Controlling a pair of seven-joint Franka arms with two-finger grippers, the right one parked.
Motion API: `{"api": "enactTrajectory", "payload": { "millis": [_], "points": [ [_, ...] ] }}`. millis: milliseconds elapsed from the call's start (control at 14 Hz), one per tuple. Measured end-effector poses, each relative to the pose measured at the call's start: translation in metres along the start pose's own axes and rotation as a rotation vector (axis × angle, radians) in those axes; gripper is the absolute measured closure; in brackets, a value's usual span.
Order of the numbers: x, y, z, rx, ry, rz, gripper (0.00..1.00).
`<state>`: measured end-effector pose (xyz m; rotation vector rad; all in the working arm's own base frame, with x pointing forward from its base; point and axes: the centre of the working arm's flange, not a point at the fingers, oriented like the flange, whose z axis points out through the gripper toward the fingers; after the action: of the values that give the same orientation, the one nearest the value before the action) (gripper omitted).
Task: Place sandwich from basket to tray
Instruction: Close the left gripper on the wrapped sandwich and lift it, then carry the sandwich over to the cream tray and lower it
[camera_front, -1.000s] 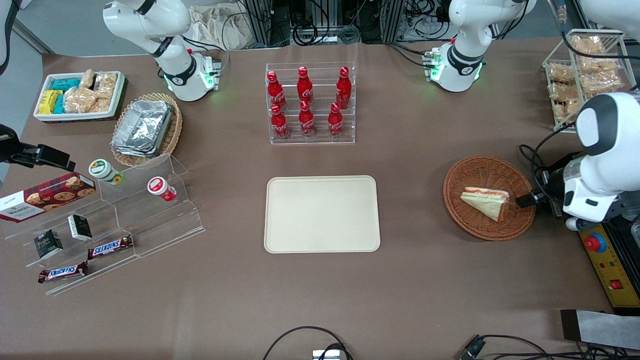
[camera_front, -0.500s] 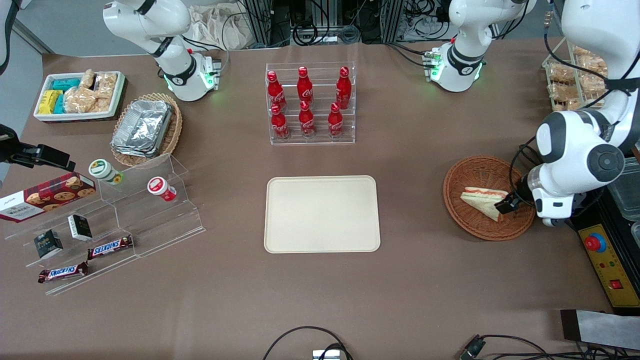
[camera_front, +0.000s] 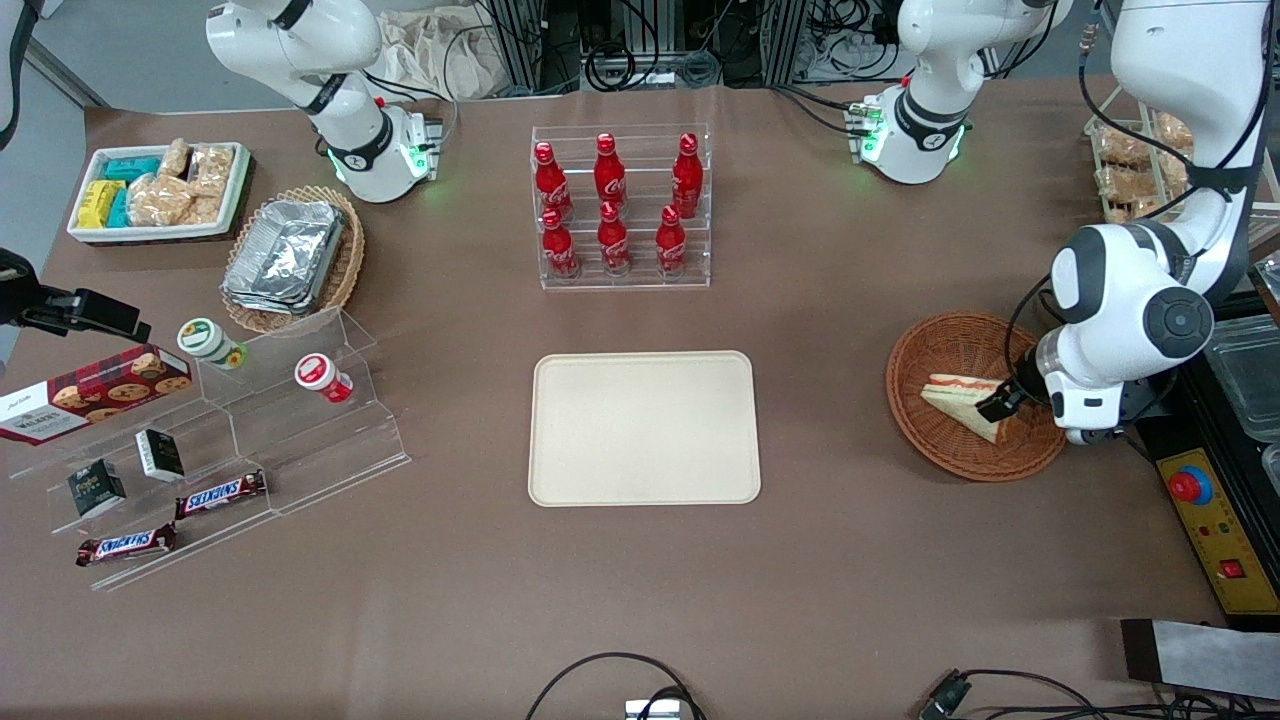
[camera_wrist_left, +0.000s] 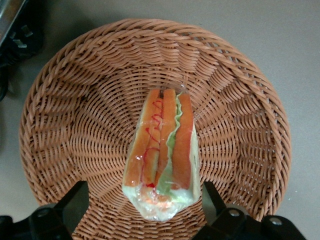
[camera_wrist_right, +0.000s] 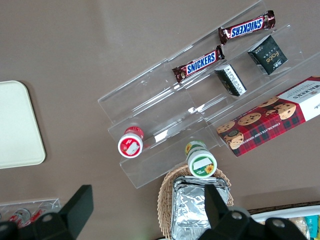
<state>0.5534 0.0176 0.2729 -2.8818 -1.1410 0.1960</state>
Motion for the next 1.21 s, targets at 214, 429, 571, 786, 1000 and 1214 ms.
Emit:
{"api": "enactTrajectory", "payload": {
  "millis": [214,429,571,786,1000,1214],
  "points": [
    [0.004,0.001,0.01,-0.008,0.001,-0.006,0.05],
    [0.006,0.0,0.013,-0.01,0.001,-0.024,0.37],
    [0.008,0.002,0.007,-0.019,0.011,-0.028,0.57],
    [0.017,0.015,-0.022,-0.03,0.024,-0.022,0.68],
    [0.023,0.041,-0.092,-0.025,0.02,0.006,0.81],
    [-0.005,0.085,-0.172,-0.037,0.009,0.115,0.81]
  ]
}}
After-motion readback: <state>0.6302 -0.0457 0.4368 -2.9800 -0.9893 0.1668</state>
